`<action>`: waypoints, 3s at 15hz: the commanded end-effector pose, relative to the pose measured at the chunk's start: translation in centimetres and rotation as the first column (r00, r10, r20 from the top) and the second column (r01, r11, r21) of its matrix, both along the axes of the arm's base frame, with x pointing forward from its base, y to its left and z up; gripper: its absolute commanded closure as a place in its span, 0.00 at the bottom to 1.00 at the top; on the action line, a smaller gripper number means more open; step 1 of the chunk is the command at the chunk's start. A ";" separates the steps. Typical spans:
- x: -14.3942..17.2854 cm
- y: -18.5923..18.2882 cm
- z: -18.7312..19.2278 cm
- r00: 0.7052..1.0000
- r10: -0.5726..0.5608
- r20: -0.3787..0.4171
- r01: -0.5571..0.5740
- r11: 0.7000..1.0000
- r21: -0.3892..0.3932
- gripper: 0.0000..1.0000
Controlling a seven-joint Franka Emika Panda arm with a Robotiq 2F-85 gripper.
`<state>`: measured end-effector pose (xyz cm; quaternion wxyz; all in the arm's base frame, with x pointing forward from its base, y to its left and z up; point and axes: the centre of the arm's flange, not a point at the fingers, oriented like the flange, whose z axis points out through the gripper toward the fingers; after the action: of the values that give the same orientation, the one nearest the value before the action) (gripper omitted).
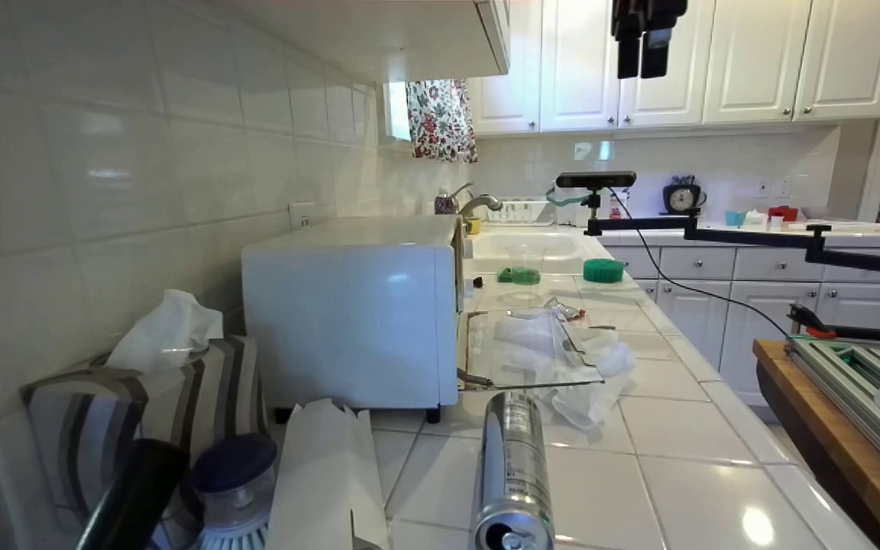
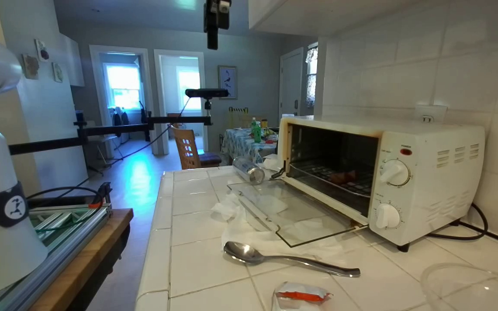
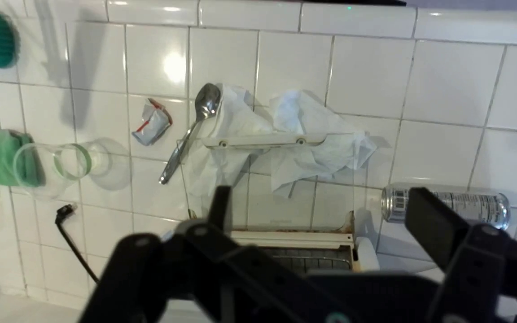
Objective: Take the brown object out of the oven.
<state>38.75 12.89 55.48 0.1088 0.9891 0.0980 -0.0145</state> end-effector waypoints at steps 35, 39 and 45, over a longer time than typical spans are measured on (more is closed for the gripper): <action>7.7 -10.4 -22.0 0.918 0.088 0.386 -0.130 0.988 0.085 0.00; 9.5 -10.1 -24.2 0.897 0.100 0.430 -0.158 0.982 0.102 0.00; 12.2 -10.7 -26.0 0.861 0.098 0.500 -0.184 0.975 0.127 0.00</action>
<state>49.37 2.08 30.75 0.0487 0.9600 0.1407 0.2373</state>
